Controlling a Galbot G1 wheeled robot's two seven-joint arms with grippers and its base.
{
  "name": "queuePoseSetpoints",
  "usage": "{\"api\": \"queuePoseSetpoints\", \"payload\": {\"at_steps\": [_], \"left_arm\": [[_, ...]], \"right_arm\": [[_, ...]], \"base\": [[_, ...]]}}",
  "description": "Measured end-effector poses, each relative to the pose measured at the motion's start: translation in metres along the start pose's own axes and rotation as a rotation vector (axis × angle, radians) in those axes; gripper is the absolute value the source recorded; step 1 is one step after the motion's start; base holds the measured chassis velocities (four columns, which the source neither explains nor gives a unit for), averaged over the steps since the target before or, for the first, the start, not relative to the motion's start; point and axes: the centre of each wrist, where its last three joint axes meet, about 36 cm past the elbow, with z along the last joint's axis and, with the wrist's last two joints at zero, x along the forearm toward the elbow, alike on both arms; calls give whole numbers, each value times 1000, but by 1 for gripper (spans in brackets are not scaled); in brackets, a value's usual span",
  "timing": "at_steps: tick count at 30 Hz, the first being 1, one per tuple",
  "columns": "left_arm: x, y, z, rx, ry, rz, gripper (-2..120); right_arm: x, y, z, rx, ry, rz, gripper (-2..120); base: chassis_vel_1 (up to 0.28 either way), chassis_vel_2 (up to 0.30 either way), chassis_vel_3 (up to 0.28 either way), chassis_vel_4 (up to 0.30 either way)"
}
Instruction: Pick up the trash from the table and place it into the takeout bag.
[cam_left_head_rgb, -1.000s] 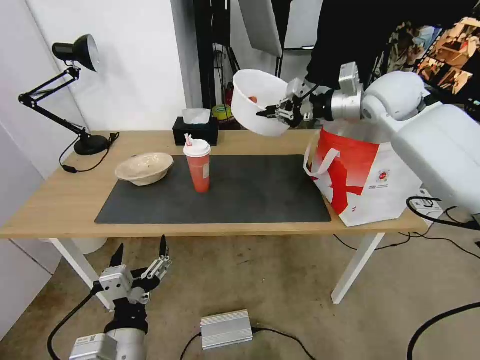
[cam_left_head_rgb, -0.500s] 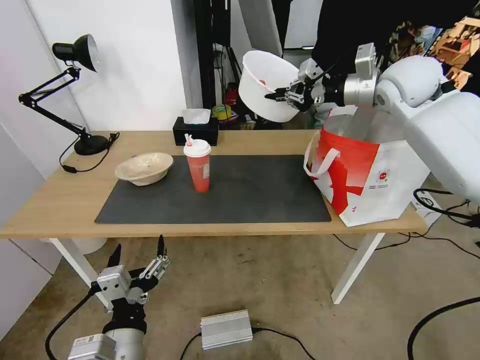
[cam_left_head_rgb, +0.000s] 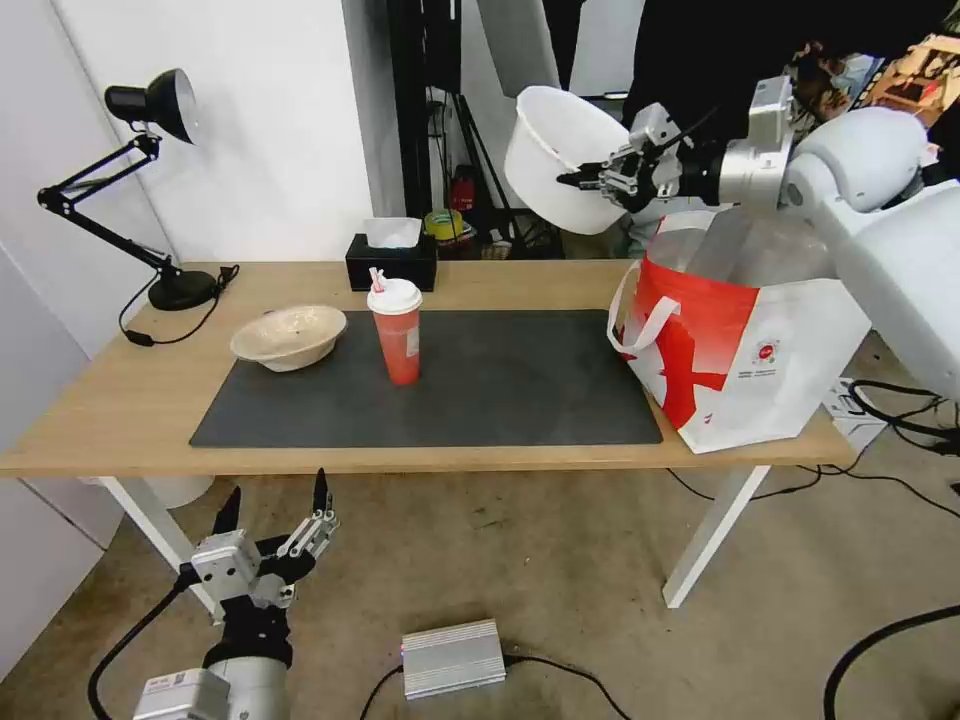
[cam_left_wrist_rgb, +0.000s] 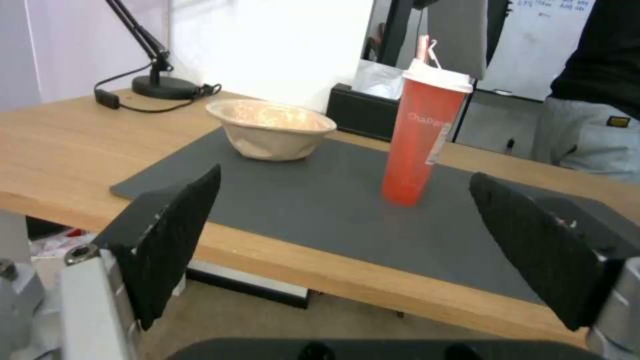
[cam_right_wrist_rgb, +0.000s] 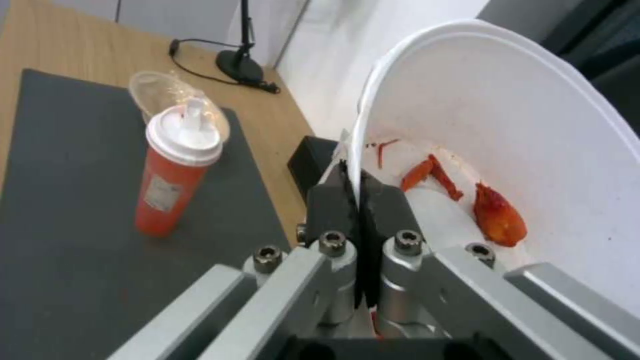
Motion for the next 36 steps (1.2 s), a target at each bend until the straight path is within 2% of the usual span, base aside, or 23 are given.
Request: {"api": "queuePoseSetpoints", "payload": {"at_steps": [15, 29, 36], "left_arm": [[1, 0, 2, 6, -7, 7, 100], [-1, -1, 6, 11, -3, 15, 100], [0, -2, 7, 12, 3, 19, 100]], "right_arm": [[6, 5, 16, -31, -4, 14, 0], [17, -5, 22, -43, -1, 58, 0], [27, -3, 28, -44, 8, 68, 0]], "base": [[0, 0, 0, 0], [0, 0, 0, 0], [0, 0, 0, 0]]}}
